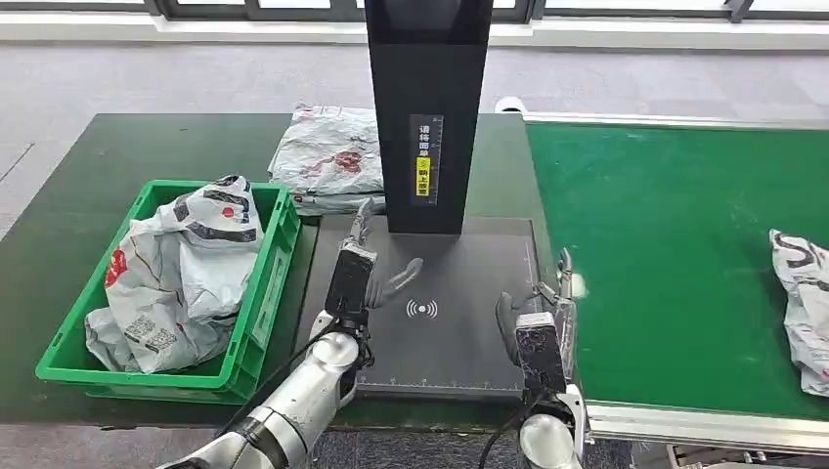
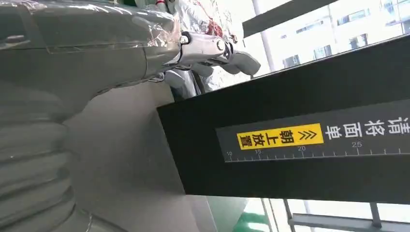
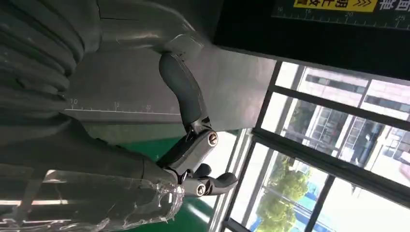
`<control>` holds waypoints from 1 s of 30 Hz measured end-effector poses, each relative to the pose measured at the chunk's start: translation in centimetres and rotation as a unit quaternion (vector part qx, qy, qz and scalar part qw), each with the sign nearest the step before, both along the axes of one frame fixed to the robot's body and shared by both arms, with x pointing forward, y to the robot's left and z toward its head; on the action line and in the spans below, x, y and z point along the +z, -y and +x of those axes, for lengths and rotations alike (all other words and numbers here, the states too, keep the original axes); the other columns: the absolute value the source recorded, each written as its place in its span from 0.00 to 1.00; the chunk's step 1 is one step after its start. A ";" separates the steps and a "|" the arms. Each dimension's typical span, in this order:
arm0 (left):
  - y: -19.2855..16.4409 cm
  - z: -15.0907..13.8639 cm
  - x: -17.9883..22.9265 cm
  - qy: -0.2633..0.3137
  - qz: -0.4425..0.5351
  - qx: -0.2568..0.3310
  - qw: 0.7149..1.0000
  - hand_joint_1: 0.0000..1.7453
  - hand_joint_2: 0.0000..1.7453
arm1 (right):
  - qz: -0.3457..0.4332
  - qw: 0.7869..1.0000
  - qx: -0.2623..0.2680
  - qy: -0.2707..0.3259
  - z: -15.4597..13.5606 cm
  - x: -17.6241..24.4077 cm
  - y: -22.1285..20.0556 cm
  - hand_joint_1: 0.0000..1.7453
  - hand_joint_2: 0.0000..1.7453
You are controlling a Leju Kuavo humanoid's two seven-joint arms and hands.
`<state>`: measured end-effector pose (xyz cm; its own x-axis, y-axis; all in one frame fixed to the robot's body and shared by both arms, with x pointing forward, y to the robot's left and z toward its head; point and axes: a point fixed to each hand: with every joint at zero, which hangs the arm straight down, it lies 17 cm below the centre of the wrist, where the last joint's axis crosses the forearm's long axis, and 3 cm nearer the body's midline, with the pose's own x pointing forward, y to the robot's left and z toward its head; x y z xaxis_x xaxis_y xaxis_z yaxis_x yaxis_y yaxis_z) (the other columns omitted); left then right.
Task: Moved the parcel from conveyor to table for the left to box.
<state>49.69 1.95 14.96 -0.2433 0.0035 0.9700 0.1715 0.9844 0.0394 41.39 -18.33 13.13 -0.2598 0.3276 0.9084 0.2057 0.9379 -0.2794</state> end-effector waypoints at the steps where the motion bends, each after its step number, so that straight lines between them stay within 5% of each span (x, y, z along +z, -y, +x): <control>1: 0.0 0.0 0.0 0.000 0.000 0.000 1.000 0.00 1.00 | 0.000 1.000 0.001 0.000 0.0 0.0 0.0 0.00 1.00; 30: -0.2 0.1 -0.1 -0.001 0.002 0.006 1.000 0.00 1.00 | -0.004 1.000 0.001 -0.005 -0.5 -0.4 -0.1 0.00 1.00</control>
<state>49.75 2.14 14.90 -0.2413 -0.0040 0.9704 0.1602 0.9861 0.0439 40.89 -18.28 12.75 -0.2509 0.3338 0.9087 0.2011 0.9362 -0.2883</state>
